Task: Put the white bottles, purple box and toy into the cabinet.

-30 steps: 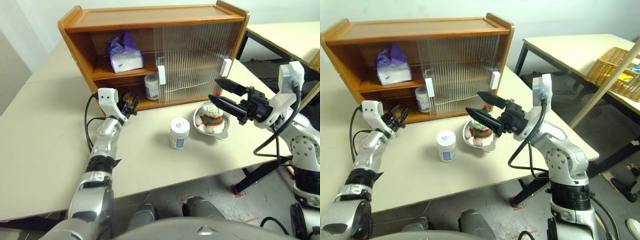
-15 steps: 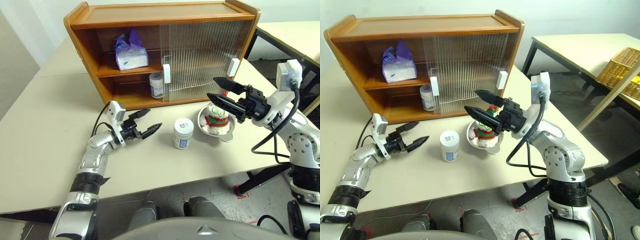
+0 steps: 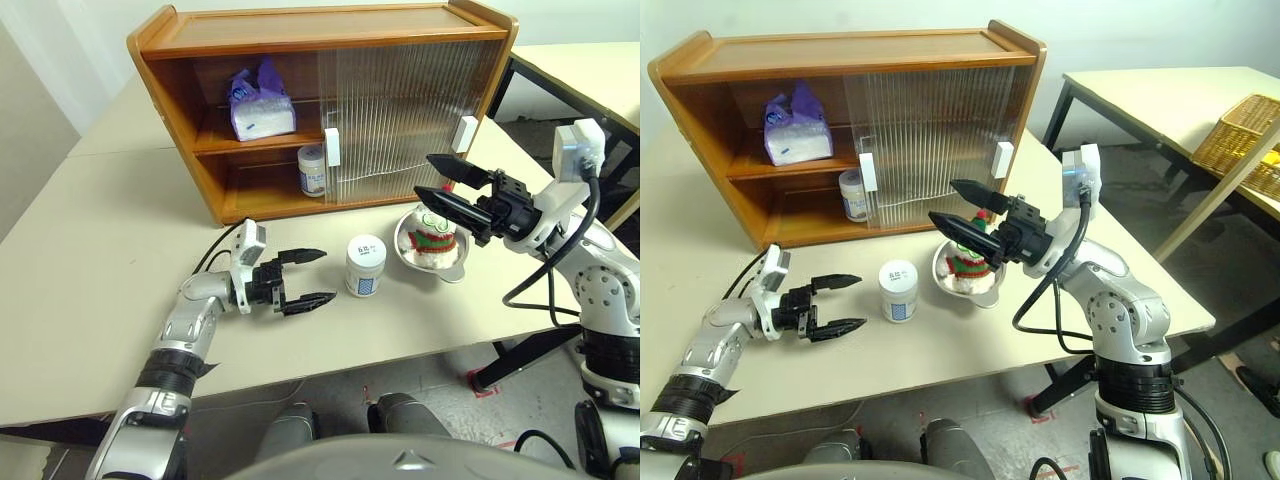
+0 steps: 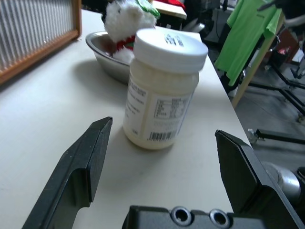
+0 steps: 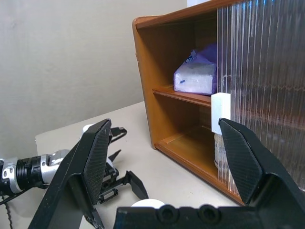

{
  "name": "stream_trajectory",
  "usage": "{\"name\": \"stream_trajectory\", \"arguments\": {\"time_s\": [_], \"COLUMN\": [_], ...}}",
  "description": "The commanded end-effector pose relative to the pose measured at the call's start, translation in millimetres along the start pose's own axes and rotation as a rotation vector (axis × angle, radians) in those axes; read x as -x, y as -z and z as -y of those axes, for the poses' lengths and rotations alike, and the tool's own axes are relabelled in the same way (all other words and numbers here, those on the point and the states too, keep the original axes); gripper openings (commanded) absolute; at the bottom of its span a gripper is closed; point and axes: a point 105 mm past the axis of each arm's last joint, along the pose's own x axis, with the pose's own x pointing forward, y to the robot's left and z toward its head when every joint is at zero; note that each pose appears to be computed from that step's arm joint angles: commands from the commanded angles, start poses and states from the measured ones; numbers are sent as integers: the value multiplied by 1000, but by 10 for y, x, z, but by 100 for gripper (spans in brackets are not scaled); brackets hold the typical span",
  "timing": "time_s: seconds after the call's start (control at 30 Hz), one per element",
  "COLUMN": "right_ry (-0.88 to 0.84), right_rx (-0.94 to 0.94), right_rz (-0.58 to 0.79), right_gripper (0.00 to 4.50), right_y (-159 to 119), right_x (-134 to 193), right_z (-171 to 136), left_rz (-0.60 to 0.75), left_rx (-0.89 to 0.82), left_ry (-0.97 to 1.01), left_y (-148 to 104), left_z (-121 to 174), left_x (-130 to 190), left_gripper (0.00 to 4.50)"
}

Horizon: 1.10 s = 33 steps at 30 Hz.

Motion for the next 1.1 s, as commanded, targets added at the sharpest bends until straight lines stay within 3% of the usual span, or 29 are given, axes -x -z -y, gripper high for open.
{"name": "stream_trajectory", "arguments": {"time_s": [0.03,1.1], "right_ry": [-4,29], "right_rx": [5,16], "right_rz": [-10,-14], "right_gripper": [450,450], "right_y": [-12,-18], "right_x": [1,59], "right_z": [-31,-49], "left_rz": [-14,-10], "left_rx": [-23,-58], "left_ry": [24,73], "left_y": [34,111], "left_z": [-9,-93], "left_x": [-97,-464], "left_gripper": [446,446]}}
